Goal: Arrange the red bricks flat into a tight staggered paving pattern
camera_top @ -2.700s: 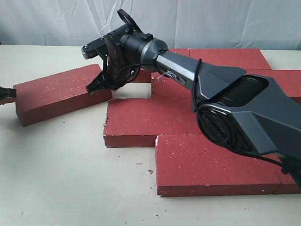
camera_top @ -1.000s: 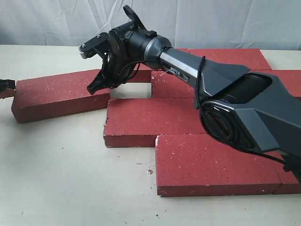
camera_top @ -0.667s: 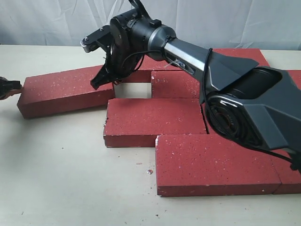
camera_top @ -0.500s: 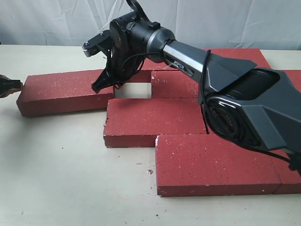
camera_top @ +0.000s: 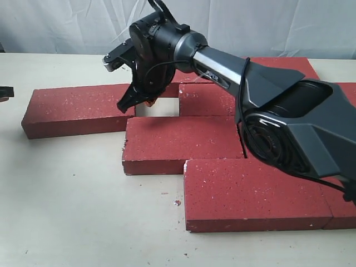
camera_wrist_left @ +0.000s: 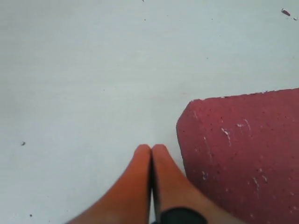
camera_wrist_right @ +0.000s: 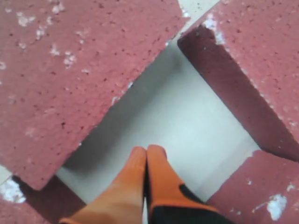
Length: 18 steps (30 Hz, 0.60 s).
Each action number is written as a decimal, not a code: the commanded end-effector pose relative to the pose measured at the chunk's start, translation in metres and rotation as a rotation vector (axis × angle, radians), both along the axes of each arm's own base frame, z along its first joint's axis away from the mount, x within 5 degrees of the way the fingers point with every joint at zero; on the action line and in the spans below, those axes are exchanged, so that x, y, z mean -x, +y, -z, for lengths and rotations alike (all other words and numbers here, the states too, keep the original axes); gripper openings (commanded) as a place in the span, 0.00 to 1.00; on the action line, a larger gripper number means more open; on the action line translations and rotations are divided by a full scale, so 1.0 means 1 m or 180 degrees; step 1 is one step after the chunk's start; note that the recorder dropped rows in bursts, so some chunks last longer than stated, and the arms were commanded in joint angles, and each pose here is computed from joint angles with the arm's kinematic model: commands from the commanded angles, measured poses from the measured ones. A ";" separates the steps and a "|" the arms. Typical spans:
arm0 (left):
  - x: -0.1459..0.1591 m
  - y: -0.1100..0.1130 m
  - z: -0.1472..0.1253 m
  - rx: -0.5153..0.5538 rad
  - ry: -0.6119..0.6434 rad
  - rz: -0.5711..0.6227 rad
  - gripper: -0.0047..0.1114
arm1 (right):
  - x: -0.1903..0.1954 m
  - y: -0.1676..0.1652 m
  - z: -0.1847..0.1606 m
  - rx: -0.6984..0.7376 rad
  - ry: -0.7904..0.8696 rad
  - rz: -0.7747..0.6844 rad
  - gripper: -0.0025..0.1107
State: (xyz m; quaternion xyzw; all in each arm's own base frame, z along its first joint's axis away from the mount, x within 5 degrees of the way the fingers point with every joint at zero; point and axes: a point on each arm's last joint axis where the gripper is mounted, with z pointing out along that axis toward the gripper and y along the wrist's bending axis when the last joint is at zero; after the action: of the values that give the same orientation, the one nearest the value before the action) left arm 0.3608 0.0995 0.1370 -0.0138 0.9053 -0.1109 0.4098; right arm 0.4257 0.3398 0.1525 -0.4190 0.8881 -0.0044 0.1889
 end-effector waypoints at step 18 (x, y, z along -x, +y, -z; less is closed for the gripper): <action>-0.006 0.007 0.002 -0.0093 0.0039 -0.0196 0.04 | 0.064 -0.041 -0.094 0.0014 0.0412 -0.0445 0.01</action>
State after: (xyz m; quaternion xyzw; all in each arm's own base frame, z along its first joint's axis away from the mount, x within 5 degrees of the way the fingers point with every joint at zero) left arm 0.3620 0.1067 0.1355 -0.0421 0.9107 -0.0832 0.4025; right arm 0.3783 0.3109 0.2369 -0.4640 0.8727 0.0239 0.1503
